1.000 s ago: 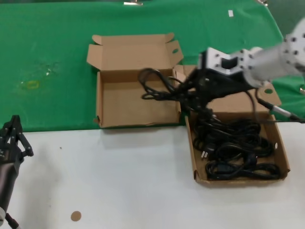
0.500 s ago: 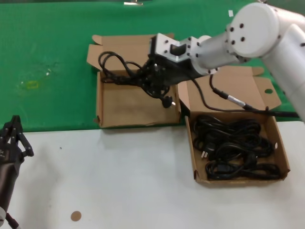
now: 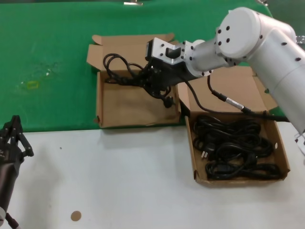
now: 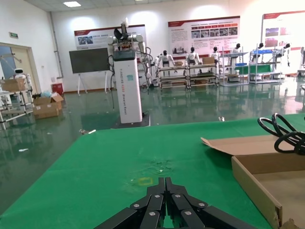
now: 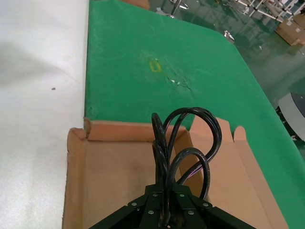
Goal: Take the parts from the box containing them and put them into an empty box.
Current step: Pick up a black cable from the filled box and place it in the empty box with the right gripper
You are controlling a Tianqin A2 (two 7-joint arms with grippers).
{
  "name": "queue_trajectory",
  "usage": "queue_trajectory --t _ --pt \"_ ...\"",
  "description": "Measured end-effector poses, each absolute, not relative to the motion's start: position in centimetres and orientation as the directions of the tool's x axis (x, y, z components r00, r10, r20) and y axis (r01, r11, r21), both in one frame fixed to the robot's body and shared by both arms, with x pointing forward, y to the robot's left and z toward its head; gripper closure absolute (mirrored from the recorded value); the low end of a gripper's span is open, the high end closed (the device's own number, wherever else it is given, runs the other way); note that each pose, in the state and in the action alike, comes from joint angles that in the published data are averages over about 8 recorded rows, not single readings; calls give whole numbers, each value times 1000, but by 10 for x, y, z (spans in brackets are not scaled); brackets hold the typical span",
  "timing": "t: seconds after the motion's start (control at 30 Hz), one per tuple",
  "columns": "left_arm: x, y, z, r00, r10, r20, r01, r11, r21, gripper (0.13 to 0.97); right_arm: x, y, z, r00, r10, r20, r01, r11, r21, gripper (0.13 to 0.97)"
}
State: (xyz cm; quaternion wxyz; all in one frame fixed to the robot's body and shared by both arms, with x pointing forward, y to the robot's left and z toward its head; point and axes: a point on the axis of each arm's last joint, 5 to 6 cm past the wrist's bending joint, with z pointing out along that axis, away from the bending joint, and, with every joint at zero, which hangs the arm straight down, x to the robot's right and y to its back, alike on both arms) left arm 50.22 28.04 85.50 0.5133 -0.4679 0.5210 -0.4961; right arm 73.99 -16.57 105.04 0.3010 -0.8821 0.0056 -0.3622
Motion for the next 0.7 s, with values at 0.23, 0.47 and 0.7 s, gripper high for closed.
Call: queue_trajectory --t 0.23,0.47,0.7 --pt "502 280 855 -35 -997 -71 22 70 -997 945 746 -167 1047 735 -232 637 200 -823 -531 933" --pt "502 280 855 -35 -997 -71 22 70 -997 945 748 -164 1046 734 -224 642 207 -826 -525 897" --pt "502 280 855 -35 -997 -71 22 70 -997 945 749 -165 1045 733 -222 644 210 -826 -524 822"
